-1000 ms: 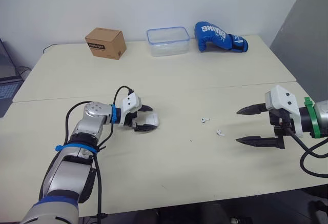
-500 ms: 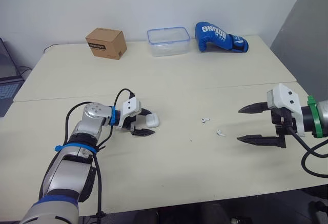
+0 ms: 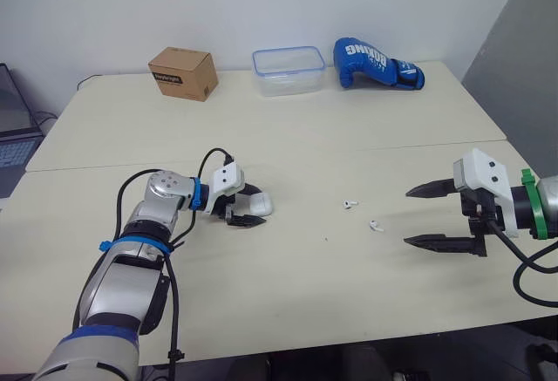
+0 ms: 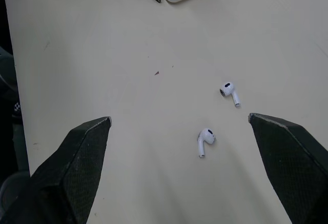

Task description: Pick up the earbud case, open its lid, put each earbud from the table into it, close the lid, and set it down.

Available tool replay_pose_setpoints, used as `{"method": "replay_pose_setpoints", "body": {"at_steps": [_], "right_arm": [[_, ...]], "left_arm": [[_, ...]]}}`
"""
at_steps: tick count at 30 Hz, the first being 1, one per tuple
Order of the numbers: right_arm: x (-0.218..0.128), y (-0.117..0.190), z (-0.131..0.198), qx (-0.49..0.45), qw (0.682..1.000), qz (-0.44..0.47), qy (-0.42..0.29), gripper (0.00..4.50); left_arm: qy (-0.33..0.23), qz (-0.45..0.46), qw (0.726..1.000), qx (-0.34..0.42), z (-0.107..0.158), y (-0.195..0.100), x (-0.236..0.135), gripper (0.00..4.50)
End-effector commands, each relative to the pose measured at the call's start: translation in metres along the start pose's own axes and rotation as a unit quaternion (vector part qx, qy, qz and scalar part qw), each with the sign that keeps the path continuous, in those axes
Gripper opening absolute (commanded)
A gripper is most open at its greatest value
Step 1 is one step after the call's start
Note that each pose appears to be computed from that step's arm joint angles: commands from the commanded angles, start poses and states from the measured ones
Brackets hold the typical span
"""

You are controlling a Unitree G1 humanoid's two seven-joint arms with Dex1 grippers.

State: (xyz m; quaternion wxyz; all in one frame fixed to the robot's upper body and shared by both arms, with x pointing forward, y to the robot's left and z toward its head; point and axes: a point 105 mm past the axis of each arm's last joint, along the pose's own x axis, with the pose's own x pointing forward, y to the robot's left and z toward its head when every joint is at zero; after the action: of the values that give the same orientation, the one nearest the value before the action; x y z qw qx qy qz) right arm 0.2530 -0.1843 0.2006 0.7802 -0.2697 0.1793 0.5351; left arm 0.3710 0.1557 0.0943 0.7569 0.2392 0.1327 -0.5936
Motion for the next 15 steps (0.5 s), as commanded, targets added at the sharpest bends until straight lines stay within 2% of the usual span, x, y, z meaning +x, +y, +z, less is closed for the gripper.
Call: {"method": "replay_pose_setpoints", "body": {"at_steps": [1,15], "right_arm": [[-0.0068,-0.0054,0.0094,-0.025,0.999,-0.023,-0.002,4.5],[-0.004,-0.0105,0.0081,-0.024,0.999,-0.042,0.0,4.5]], "left_arm": [[-0.008,0.004,1.0,0.012,0.0077,0.0037,0.0,2.78],[-0.001,0.015,1.0,0.027,0.0057,0.0049,-0.0009,2.78]]}}
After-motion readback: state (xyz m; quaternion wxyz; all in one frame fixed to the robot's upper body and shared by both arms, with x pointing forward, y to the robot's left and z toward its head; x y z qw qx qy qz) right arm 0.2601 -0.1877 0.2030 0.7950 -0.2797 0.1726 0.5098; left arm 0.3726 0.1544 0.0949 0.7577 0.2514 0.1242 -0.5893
